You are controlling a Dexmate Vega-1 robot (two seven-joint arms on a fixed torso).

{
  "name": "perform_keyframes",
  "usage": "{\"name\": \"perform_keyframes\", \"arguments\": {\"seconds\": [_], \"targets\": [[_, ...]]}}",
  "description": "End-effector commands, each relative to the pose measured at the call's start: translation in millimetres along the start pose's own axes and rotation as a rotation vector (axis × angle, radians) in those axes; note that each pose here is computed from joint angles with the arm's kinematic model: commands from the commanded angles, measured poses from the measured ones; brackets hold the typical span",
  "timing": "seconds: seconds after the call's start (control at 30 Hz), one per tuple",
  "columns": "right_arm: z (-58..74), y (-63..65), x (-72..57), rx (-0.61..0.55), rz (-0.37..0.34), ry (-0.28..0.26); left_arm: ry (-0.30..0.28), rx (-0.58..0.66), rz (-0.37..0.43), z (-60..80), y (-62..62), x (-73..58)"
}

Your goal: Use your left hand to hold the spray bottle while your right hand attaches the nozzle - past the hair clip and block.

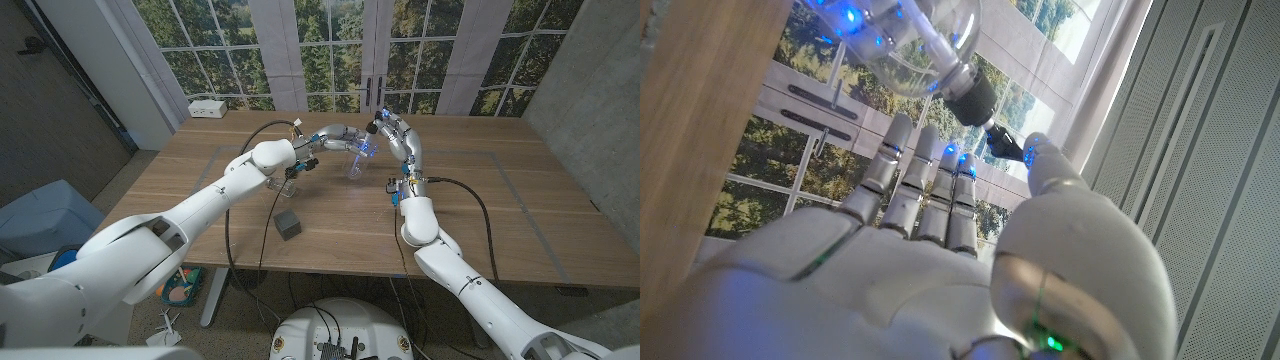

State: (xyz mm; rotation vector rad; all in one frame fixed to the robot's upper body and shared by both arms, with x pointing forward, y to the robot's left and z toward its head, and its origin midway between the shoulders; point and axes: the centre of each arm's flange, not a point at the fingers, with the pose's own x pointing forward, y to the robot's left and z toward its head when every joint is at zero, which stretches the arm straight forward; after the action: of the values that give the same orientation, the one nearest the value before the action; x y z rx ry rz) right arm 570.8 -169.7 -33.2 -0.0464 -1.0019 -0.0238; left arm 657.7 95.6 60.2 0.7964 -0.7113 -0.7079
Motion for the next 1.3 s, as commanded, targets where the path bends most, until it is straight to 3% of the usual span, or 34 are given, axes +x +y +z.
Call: {"name": "perform_keyframes", "arguments": {"seconds": [0.03,0.8,1.3], "targets": [[2.8,-15.9,-10.4,-0.007,-0.083,-0.056,0.014,-0.009,0.012,-6.2,2.3,-2.7],[12.5,-27.1,-18.4,-0.162,-0.114,-0.105,0.002,0.018,0.018,-1.6,1.4,-2.2],[29.2,-24.1,-13.8,-0.309,-0.01,-0.081,-0.001,0.131,0.02,5.3,-5.0,-2.5]]}}
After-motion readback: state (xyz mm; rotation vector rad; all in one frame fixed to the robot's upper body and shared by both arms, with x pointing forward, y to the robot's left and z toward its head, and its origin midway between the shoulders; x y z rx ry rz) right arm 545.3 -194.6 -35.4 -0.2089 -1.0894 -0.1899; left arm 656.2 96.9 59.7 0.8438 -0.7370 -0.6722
